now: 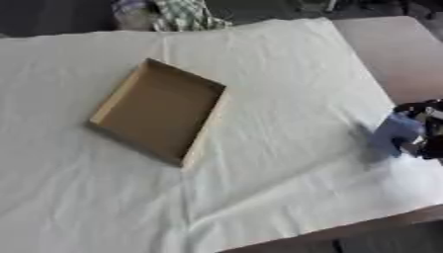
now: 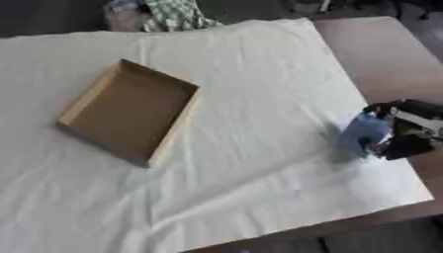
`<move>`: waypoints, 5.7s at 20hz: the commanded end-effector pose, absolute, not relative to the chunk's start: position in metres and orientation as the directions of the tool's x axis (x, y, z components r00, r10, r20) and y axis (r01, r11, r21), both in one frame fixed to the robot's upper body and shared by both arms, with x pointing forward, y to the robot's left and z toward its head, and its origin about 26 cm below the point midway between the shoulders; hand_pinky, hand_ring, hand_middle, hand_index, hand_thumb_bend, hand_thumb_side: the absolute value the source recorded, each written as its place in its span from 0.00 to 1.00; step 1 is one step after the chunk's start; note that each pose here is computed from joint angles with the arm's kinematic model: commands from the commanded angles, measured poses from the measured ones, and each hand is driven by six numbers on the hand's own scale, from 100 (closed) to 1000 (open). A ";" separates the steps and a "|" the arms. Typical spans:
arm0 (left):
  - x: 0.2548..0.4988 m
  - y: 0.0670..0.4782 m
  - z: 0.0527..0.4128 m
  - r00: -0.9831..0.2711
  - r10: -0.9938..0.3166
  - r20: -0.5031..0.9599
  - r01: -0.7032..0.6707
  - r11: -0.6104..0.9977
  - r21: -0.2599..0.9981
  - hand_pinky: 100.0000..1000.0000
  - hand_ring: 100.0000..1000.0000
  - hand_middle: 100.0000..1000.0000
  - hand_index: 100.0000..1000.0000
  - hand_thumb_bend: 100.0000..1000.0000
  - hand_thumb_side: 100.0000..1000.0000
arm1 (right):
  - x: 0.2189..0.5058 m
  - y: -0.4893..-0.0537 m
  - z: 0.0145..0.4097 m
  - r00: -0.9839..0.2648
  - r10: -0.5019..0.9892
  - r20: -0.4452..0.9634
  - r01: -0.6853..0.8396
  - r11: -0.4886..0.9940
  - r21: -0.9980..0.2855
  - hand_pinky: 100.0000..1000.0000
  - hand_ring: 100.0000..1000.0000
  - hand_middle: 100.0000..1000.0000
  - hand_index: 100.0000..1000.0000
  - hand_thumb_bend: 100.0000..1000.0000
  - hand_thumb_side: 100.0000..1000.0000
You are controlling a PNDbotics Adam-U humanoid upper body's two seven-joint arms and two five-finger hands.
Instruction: Pick up objects on the table and place them in the box.
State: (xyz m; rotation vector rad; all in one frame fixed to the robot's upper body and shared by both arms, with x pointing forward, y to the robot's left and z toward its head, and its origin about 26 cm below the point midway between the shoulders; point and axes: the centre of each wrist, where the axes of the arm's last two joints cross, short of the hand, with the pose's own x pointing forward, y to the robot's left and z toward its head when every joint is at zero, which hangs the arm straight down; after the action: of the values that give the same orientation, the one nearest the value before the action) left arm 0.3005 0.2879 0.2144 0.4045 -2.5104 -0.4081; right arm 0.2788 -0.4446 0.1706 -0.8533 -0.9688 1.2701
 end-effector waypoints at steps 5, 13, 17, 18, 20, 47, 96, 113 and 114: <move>0.299 0.287 0.221 -0.811 -0.362 0.459 -0.194 0.908 0.372 0.55 0.64 0.49 0.66 0.29 0.61 | 0.277 -0.432 0.178 0.011 0.995 0.098 -0.304 0.097 -0.948 0.54 0.31 0.40 0.74 0.14 0.28; 0.299 0.287 0.221 -0.810 -0.363 0.459 -0.192 0.906 0.377 0.55 0.64 0.49 0.66 0.29 0.61 | 0.275 -0.410 0.210 -0.058 0.998 0.026 -0.146 0.018 -0.989 0.53 0.28 0.39 0.69 0.16 0.19; 0.299 0.287 0.221 -0.811 -0.363 0.459 -0.191 0.905 0.379 0.55 0.65 0.49 0.66 0.29 0.61 | 0.272 -0.392 0.231 -0.109 0.994 -0.028 -0.067 -0.035 -0.997 0.54 0.27 0.39 0.68 0.17 0.16; 0.299 0.287 0.221 -0.811 -0.363 0.459 -0.190 0.905 0.380 0.55 0.65 0.49 0.66 0.29 0.61 | 0.271 -0.386 0.237 -0.121 0.992 -0.040 -0.050 -0.047 -0.998 0.54 0.27 0.39 0.68 0.17 0.16; 0.299 0.287 0.222 -0.812 -0.362 0.458 -0.188 0.905 0.382 0.55 0.65 0.49 0.66 0.29 0.61 | 0.270 -0.375 0.247 -0.152 0.987 -0.061 -0.020 -0.064 -0.998 0.55 0.27 0.39 0.68 0.16 0.16; 0.301 0.278 0.226 -0.834 -0.311 0.456 -0.135 0.916 0.378 0.55 0.65 0.50 0.66 0.30 0.60 | 0.330 -0.259 0.332 -0.571 0.816 -0.092 0.062 -0.068 -0.996 0.55 0.26 0.39 0.65 0.08 0.20; 0.305 0.262 0.227 -0.853 -0.224 0.472 -0.061 0.940 0.335 0.55 0.65 0.50 0.65 0.29 0.62 | 0.439 -0.148 0.224 -0.658 0.753 0.029 -0.054 -0.009 -0.999 0.51 0.23 0.37 0.56 0.00 0.32; 0.305 0.261 0.226 -0.850 -0.217 0.480 -0.055 0.943 0.329 0.55 0.65 0.50 0.65 0.28 0.63 | 0.450 -0.151 0.200 -0.629 0.772 -0.092 0.010 -0.111 -0.994 0.63 0.38 0.48 0.63 0.03 0.39; 0.305 0.261 0.225 -0.850 -0.217 0.480 -0.055 0.943 0.329 0.55 0.65 0.50 0.65 0.28 0.63 | 0.451 -0.152 0.198 -0.625 0.775 -0.094 0.007 -0.115 -0.993 0.64 0.40 0.50 0.64 0.02 0.41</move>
State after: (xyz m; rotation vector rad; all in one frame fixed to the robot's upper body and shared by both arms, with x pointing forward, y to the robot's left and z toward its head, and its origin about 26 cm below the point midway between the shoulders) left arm 0.3065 0.2616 0.2183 0.1981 -2.5420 -0.4026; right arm 0.4488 -0.1488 0.1889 -0.8277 -1.5988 1.8025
